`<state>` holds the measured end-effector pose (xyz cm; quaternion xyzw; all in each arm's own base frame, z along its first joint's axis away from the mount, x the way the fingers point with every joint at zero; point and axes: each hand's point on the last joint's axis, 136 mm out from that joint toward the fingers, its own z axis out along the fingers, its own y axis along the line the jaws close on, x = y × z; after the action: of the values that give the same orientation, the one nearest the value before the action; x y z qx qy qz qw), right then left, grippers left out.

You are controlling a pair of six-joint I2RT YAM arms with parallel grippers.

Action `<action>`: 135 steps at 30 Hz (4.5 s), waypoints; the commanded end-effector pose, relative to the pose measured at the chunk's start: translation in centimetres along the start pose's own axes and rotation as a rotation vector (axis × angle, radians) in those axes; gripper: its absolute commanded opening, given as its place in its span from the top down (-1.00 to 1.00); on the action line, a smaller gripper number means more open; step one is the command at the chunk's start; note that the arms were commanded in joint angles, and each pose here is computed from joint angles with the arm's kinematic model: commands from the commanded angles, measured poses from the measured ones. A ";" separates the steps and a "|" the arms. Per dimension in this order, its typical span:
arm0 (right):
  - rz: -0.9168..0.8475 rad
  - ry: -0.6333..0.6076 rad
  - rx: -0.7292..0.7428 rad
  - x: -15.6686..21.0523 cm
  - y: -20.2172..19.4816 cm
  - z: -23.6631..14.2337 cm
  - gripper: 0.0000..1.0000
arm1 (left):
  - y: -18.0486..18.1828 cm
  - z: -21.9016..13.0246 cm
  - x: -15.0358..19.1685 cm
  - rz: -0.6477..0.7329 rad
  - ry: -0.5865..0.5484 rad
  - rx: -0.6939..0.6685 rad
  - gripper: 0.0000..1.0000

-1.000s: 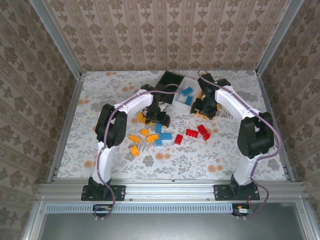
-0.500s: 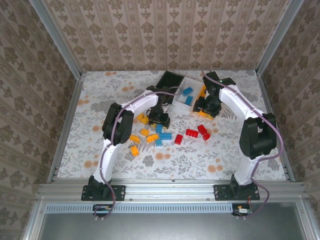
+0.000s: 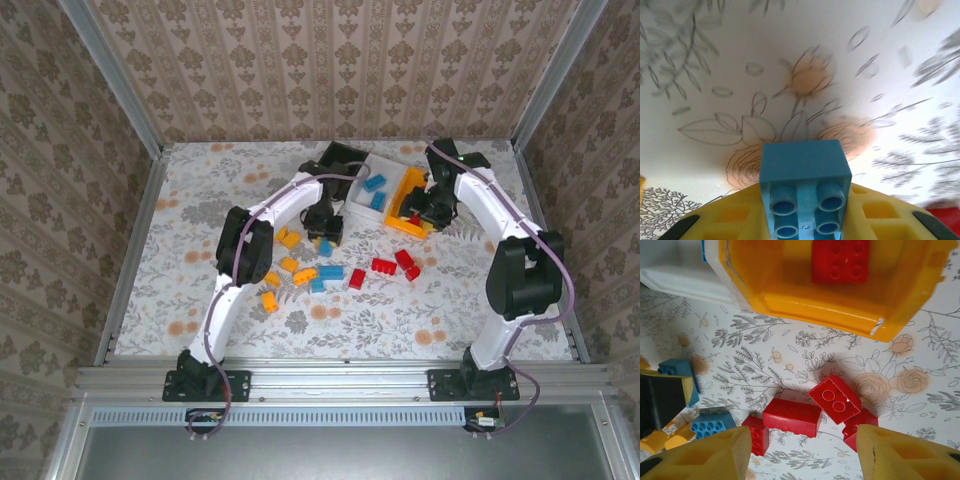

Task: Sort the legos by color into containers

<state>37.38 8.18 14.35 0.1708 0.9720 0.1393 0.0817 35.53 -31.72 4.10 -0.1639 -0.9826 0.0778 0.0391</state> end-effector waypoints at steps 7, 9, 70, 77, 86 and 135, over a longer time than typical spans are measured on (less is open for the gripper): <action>0.032 -0.059 -0.073 1.2 -0.9 -3.9 -0.18 | -4.4 -7.7 -6.6 -0.196 -0.188 0.343 0.31; 0.036 -0.061 -0.081 1.6 -1.1 -4.0 -0.18 | -5.1 -8.7 -8.3 -0.242 -0.232 0.422 0.31; 0.076 0.025 -0.087 7.4 -4.3 -3.0 -0.24 | -10.2 -14.4 -15.5 -0.339 -0.459 0.765 -0.14; 0.053 0.106 -0.022 9.0 -4.8 -0.7 -0.24 | -8.2 -16.1 -12.0 -0.210 -0.458 0.622 -0.18; -0.146 0.245 0.143 9.7 -5.4 3.1 -0.24 | -3.3 -17.6 -7.3 -0.173 -0.447 0.483 -0.23; -0.139 0.162 0.227 7.6 -2.6 1.3 0.32 | 9.2 -17.0 2.4 -0.395 -0.474 0.517 -0.28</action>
<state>29.23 8.82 8.47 0.0810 0.9956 0.0317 -0.0338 37.55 -19.80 18.24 0.0882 -0.9294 0.3374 -0.1210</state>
